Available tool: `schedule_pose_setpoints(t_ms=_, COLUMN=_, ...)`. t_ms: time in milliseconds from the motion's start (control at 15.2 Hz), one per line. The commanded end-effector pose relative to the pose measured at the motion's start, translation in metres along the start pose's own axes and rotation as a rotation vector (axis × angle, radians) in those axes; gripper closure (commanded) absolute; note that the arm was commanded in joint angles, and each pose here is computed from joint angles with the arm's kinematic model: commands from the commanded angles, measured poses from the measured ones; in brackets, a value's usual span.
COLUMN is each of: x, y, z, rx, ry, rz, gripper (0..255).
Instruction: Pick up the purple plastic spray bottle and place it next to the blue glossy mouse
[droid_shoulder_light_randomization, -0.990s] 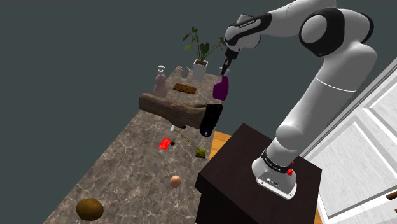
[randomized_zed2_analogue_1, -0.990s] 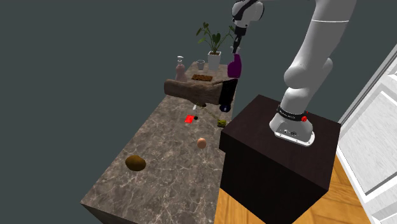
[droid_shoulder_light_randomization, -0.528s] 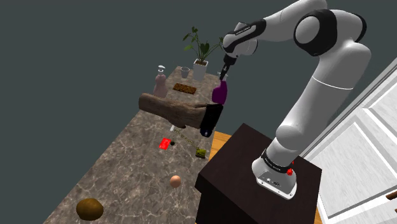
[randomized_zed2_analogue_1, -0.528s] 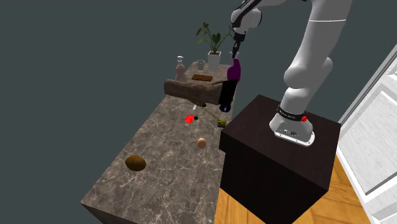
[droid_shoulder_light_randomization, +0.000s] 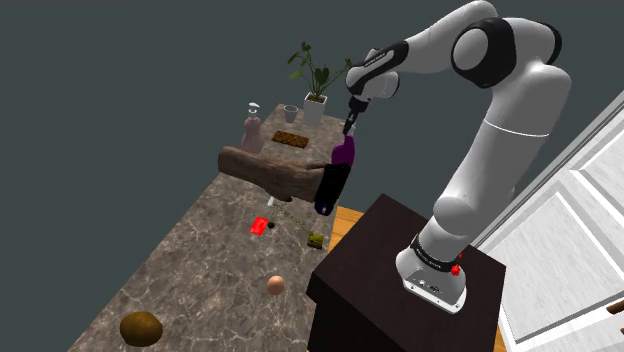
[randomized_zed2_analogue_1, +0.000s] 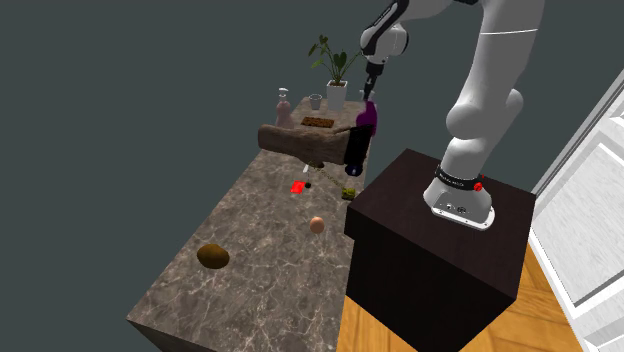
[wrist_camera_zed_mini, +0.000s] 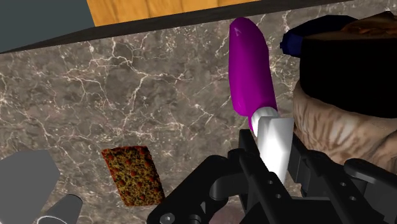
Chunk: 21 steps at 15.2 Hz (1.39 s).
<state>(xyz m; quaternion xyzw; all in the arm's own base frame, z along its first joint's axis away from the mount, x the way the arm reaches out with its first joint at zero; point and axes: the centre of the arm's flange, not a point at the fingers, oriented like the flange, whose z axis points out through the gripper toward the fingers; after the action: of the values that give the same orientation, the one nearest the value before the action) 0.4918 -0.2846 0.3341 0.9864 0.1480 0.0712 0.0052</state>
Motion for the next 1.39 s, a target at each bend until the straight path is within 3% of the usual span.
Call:
schedule_pose_setpoints(t_ms=0, x=-0.002, y=-0.001, z=0.010, rx=0.000, ry=0.000, rz=0.000, gripper=255)
schedule_pose_setpoints(t_ms=1056, x=-0.014, y=-0.003, z=0.094, rx=0.000, ry=0.000, rz=0.000, gripper=255)
schedule_pose_setpoints(t_ms=1320, x=-0.014, y=-0.003, z=0.098, rx=0.000, ry=0.000, rz=0.000, gripper=255)
